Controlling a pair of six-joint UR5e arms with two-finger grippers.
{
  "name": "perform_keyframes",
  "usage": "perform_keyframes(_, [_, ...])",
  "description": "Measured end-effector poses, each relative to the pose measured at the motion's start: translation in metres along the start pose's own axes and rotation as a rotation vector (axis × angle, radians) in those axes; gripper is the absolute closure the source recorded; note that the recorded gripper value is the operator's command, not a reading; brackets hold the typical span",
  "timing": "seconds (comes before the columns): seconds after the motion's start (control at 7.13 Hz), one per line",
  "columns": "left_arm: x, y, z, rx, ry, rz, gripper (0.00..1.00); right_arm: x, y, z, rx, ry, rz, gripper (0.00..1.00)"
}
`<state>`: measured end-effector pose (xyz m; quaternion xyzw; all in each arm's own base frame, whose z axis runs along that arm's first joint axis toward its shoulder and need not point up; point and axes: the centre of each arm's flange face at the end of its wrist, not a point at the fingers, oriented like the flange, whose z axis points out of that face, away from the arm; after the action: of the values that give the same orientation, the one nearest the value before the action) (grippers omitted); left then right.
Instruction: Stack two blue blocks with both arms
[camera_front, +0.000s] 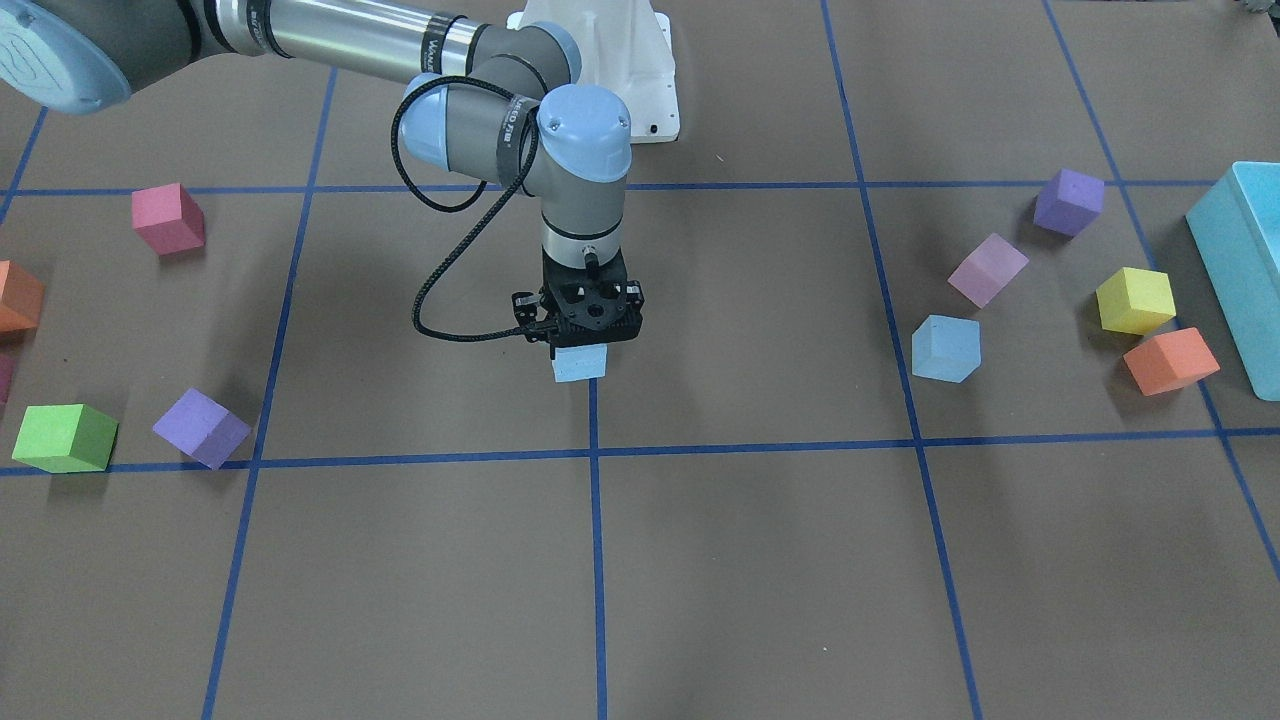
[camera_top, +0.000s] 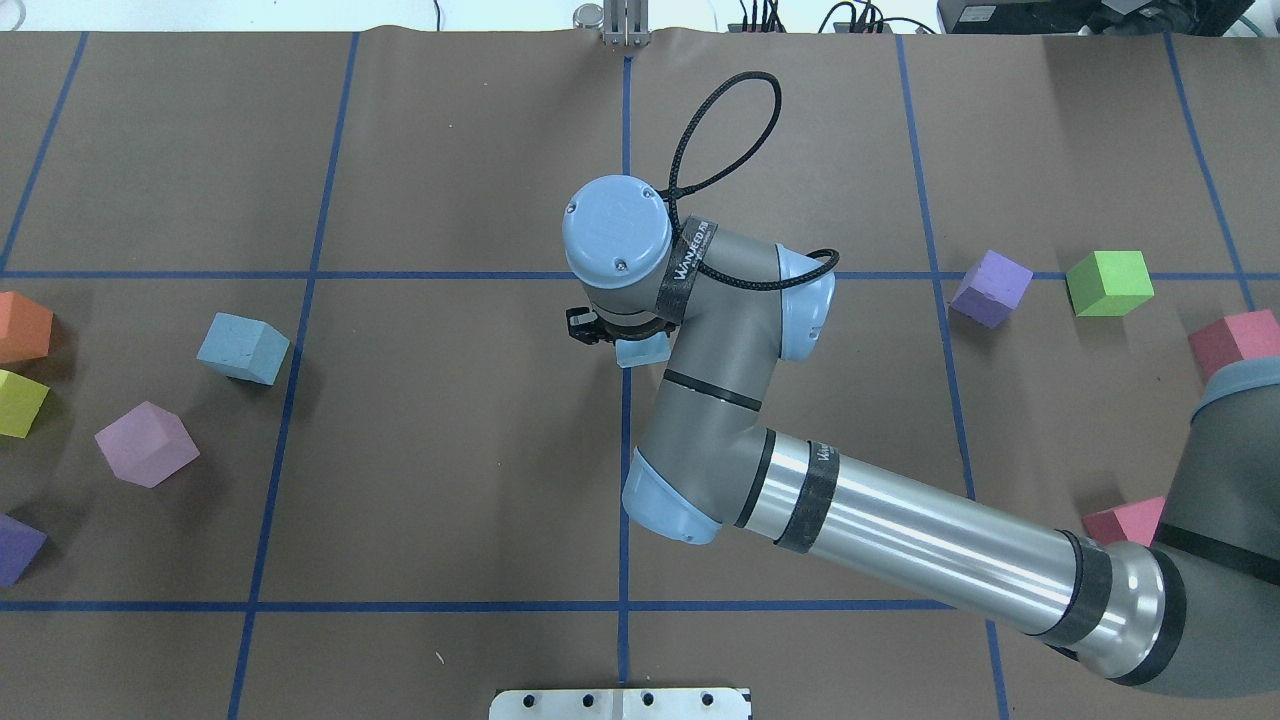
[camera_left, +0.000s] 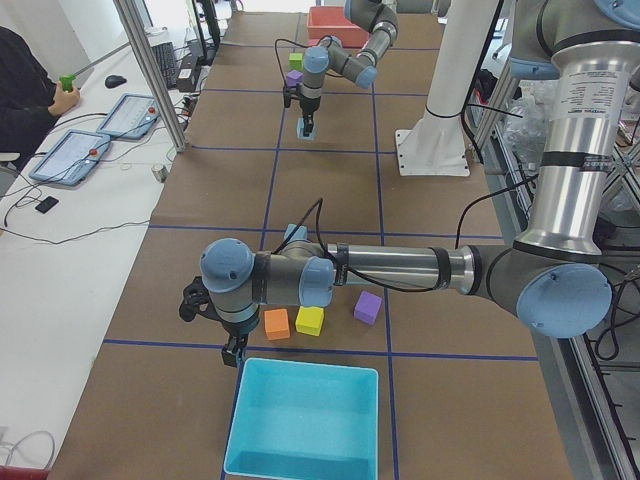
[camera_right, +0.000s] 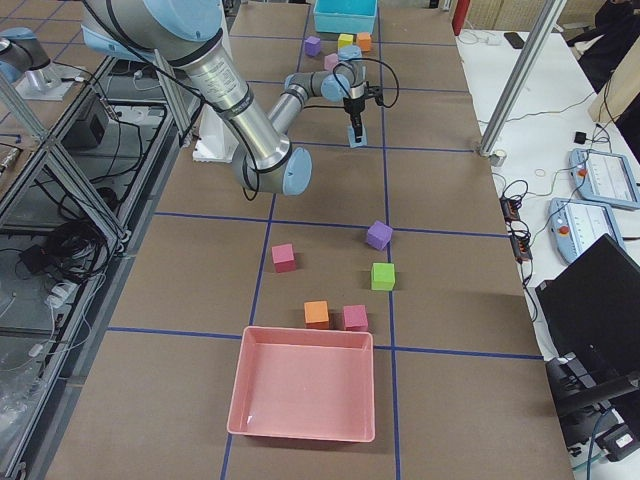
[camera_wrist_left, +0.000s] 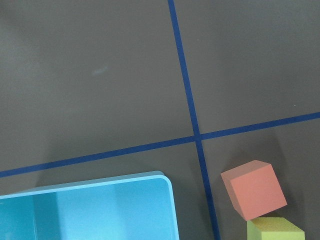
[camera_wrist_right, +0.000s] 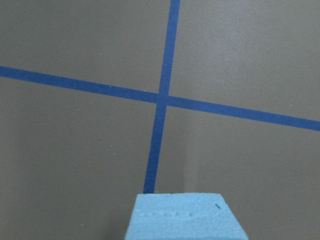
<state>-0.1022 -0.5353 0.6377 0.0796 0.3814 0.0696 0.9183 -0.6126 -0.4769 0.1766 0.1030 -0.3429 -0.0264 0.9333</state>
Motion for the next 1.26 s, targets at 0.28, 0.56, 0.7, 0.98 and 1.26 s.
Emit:
perform_keyframes(0.28, [0.0,0.0,0.0,0.0,0.0,0.0,0.02,-0.004,-0.004,0.017,-0.01,-0.042,0.08,0.42])
perform_keyframes(0.56, [0.0,0.0,0.0,0.001,0.0,0.001,0.02,-0.004,-0.004,0.021,-0.032,-0.065,0.128,0.42])
perform_keyframes(0.7, [0.0,0.0,0.0,0.001,0.0,0.001,0.02,-0.004,-0.004,0.022,-0.04,-0.066,0.147,0.42])
perform_keyframes(0.98, [0.0,0.0,0.0,0.001,0.0,0.001,0.02,-0.002,-0.005,0.027,-0.051,-0.06,0.162,0.4])
perform_keyframes(1.26, [0.0,0.0,0.0,0.002,-0.001,0.002,0.02,-0.002,-0.005,0.029,-0.059,-0.059,0.165,0.0])
